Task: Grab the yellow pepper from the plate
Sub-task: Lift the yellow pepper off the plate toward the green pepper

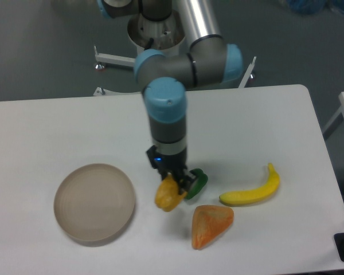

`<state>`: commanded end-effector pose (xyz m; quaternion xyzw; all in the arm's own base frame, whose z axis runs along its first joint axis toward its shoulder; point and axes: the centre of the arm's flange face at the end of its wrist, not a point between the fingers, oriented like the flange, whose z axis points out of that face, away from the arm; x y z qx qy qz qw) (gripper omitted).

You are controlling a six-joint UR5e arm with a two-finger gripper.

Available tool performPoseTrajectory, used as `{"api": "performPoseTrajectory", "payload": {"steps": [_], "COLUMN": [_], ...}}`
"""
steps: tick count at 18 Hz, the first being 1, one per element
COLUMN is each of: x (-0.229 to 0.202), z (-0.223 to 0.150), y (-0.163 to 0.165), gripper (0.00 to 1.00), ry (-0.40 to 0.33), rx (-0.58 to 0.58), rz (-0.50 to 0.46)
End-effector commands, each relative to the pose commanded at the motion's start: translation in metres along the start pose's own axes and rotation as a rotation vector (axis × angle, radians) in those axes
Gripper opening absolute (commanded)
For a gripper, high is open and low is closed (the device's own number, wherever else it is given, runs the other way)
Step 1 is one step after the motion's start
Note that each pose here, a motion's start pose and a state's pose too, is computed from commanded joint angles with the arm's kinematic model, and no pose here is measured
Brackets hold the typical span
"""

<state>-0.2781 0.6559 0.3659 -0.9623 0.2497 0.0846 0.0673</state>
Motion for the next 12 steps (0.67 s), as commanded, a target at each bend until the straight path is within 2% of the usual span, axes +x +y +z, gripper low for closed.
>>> {"api": "performPoseTrajectory", "payload": {"steps": [12], "x": [-0.016], "z": [0.002], "y": [0.015], "gripper": [0.52], "ry": [-0.017], "rx": [-0.015], "rz": [0.014]}}
